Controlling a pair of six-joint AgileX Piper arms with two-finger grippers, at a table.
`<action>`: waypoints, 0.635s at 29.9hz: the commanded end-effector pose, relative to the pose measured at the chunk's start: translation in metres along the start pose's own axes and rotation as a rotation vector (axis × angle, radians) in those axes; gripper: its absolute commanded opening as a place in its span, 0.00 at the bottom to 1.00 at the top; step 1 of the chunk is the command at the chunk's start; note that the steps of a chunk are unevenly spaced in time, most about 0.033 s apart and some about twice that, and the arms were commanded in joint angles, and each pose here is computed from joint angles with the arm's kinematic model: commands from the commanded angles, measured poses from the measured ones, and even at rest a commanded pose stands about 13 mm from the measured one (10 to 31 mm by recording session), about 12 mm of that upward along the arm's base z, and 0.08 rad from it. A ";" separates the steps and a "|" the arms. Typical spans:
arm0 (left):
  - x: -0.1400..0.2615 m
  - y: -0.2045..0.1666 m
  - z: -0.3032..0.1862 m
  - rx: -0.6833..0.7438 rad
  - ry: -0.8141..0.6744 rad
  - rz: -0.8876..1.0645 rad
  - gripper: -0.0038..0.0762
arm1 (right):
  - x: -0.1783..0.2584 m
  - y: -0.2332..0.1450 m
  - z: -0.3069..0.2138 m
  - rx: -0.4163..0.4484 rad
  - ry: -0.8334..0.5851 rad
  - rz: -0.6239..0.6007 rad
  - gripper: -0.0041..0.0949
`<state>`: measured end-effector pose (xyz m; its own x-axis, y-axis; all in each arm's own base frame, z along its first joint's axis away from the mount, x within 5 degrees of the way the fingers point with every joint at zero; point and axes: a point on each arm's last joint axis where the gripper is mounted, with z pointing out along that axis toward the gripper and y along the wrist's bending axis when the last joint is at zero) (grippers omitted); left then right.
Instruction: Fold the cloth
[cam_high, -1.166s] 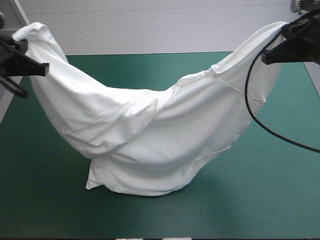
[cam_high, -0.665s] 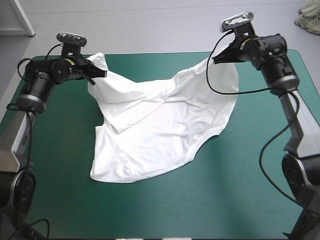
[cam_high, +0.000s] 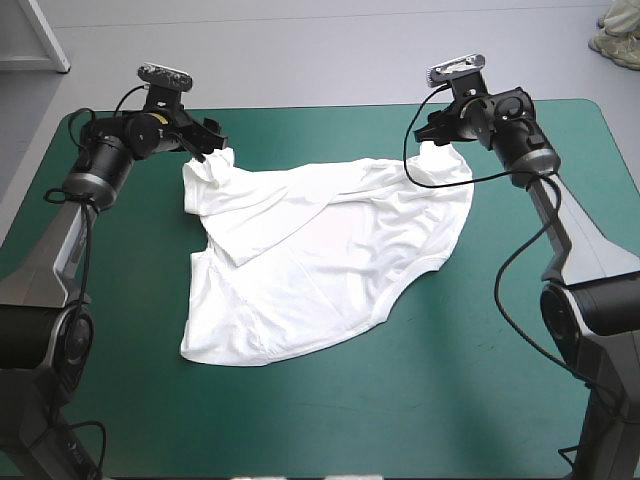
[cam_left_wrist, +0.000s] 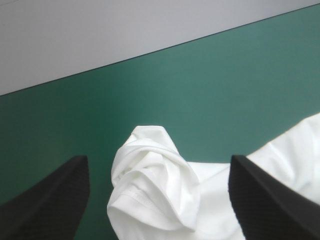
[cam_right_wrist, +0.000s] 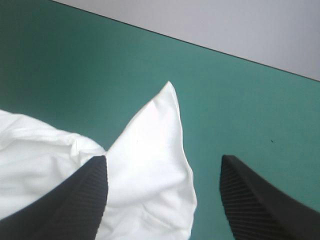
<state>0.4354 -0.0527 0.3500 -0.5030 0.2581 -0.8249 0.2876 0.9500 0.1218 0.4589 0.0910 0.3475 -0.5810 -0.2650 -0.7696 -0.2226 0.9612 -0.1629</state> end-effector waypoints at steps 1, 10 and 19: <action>-0.049 0.000 -0.079 -0.010 -0.157 0.018 0.76 | -0.026 -0.016 -0.079 0.041 -0.090 0.014 0.67; -0.049 -0.014 -0.174 0.070 -0.016 -0.086 0.75 | -0.008 -0.020 -0.144 0.032 0.138 0.072 0.66; -0.011 -0.031 -0.193 0.147 0.252 -0.097 0.73 | 0.020 -0.004 -0.164 -0.121 0.194 0.152 0.60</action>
<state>0.2999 -0.0468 0.4555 -0.7110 0.2149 -0.6695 0.3143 0.9489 -0.0291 0.3431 0.0750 0.4182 -0.7889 -0.1550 -0.5947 -0.2048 0.9787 0.0167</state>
